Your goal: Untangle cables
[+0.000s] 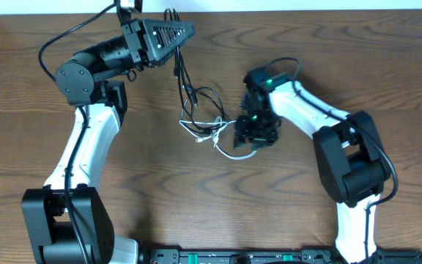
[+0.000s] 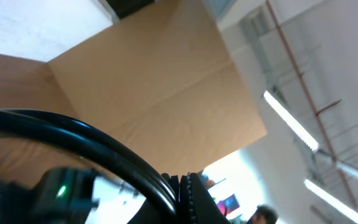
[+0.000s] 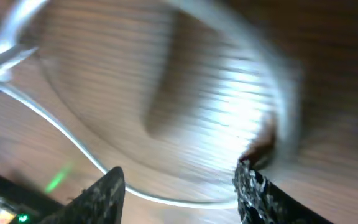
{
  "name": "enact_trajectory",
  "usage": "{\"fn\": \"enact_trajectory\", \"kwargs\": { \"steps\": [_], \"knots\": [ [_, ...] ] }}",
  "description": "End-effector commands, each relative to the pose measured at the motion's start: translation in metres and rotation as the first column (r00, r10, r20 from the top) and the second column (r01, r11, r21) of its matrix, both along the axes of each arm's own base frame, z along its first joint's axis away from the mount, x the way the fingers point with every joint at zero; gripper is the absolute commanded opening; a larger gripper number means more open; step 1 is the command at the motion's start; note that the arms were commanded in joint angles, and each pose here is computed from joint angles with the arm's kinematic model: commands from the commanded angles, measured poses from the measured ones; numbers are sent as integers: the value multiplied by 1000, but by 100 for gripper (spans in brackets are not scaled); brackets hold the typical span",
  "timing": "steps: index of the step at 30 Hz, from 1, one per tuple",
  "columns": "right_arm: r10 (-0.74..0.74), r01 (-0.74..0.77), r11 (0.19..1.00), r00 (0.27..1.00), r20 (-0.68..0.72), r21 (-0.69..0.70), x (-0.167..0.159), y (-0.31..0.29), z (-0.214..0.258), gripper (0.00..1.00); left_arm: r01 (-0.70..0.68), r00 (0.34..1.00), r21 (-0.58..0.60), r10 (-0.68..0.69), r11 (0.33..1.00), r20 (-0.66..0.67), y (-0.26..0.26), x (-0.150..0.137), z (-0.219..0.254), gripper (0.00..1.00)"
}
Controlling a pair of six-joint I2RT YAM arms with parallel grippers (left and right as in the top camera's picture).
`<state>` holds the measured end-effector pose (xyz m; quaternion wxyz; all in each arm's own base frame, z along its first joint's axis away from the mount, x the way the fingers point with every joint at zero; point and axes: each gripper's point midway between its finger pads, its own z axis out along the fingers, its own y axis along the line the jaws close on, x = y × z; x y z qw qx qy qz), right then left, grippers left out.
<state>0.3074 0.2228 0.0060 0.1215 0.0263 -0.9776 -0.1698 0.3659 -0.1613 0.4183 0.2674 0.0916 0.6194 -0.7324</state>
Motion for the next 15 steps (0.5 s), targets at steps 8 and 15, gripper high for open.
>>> {"fn": "enact_trajectory", "kwargs": {
  "steps": [8,15],
  "knots": [
    [-76,150,897,979,189,-417,58,-144,-28,60,3,999,98,-7,995,43,-2,5,-18,8],
    [-237,315,848,945,225,-426,79,-220,-41,70,-11,996,159,26,987,-89,-1,26,-63,8]
  ]
}}
